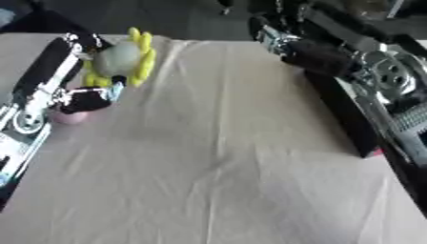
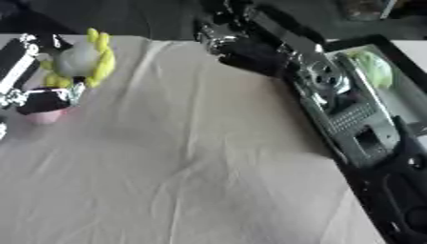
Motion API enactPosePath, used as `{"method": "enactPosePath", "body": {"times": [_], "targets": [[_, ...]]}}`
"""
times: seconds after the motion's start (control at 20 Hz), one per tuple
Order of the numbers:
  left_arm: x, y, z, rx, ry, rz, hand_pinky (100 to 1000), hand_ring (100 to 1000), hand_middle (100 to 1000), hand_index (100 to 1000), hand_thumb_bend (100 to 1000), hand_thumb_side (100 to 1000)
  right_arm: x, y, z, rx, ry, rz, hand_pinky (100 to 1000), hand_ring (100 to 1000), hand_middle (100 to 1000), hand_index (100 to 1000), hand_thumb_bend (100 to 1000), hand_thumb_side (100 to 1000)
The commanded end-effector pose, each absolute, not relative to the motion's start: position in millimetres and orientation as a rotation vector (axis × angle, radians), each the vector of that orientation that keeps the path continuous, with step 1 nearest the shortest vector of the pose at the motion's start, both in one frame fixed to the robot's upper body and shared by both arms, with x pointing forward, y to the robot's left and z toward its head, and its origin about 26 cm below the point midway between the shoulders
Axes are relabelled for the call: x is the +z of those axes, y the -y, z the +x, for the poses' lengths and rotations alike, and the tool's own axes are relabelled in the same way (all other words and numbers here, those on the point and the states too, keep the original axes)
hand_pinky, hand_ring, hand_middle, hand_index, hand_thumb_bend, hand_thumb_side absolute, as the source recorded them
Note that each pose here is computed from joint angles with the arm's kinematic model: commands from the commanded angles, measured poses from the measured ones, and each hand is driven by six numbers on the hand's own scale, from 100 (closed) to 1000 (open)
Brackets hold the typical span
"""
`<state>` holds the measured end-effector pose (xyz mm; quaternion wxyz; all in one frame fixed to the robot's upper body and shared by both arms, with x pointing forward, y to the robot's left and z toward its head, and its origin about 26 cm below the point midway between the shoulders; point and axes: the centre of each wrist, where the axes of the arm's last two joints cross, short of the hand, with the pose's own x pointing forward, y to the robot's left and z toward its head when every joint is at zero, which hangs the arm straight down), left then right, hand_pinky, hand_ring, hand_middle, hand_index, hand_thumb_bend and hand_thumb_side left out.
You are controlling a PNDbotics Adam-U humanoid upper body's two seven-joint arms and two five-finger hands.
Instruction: Pick up the objects with one hand, pass them to the other hand, and then place them into the box on the other side of the table.
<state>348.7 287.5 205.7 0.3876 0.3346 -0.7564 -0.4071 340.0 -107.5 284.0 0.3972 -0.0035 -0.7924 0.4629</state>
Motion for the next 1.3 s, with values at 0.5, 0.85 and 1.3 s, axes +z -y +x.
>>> {"method": "enactPosePath", "body": {"times": [0.5, 0.85, 1.3], "targets": [[205.1, -267.9, 354.9, -1.04, 1.988, 0.787, 734, 611, 518, 414, 100, 151, 285.6, 72.1, 343.0, 1.327, 1.976, -0.041, 1000, 968, 926, 947, 100, 717], [200.9, -259.4, 356.7, -1.044, 2.023, 0.805, 733, 613, 519, 415, 100, 128, 282.0, 57.1, 347.0, 1.391, 1.927, -0.042, 1000, 980, 934, 955, 100, 735], [200.9, -249.5, 355.5, -1.066, 2.088, 0.855, 732, 616, 522, 416, 100, 104, 276.8, 41.7, 351.3, 1.428, 1.889, -0.104, 995, 984, 937, 963, 100, 764]]}}
